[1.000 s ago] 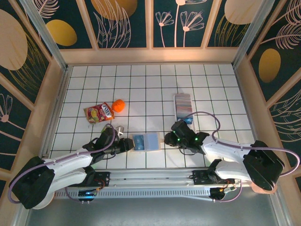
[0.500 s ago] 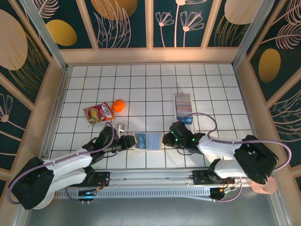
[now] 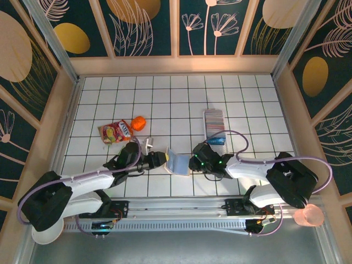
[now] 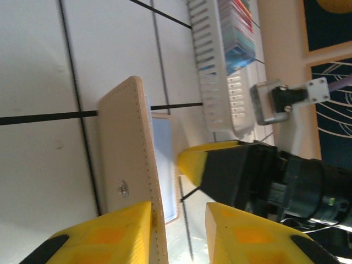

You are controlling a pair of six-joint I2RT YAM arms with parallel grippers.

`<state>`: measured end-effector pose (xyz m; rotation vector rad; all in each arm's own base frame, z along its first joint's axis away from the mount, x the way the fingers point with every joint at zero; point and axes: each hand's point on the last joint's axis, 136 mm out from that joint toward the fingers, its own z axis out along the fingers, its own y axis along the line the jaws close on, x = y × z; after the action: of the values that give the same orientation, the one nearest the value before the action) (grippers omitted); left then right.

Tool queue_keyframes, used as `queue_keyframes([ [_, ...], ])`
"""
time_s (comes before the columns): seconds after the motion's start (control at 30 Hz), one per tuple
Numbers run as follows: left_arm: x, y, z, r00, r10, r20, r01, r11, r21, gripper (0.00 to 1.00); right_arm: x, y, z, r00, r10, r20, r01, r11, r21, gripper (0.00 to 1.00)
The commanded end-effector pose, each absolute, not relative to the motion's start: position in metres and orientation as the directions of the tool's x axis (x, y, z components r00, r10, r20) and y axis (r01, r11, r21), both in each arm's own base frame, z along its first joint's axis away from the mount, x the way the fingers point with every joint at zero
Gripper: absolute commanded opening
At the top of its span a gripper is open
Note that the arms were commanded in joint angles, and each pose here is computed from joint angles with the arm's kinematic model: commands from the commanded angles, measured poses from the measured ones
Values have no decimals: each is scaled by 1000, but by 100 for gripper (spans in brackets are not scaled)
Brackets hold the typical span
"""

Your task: Put the credit cards into the card holder

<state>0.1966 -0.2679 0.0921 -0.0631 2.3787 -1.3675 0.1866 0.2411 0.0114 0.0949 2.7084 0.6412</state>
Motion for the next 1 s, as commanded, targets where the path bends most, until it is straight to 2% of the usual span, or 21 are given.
queue_keyframes([
  [0.0,197,-295,119,-916,-198,-349,232,448,-864,31,181,281,7,-950,90,-297,-87,842,532,25],
  [0.27,191,-329,95,-941,-133,-312,219,463,-859,27,186,287,19,-941,110,-321,-95,823,559,24],
  [0.37,190,-334,77,-954,-123,-274,186,472,-862,18,186,286,23,-937,119,-328,-92,822,562,25],
  [0.57,191,-322,46,-955,-137,-265,147,556,-818,13,188,275,37,-925,135,-356,-85,837,540,31],
  [0.7,184,-315,33,-963,-131,-237,121,577,-808,2,191,267,49,-911,144,-387,-86,850,520,33],
  [0.97,184,-303,14,-962,-138,-235,94,645,-759,0,194,256,60,-898,170,-406,-68,858,509,35],
])
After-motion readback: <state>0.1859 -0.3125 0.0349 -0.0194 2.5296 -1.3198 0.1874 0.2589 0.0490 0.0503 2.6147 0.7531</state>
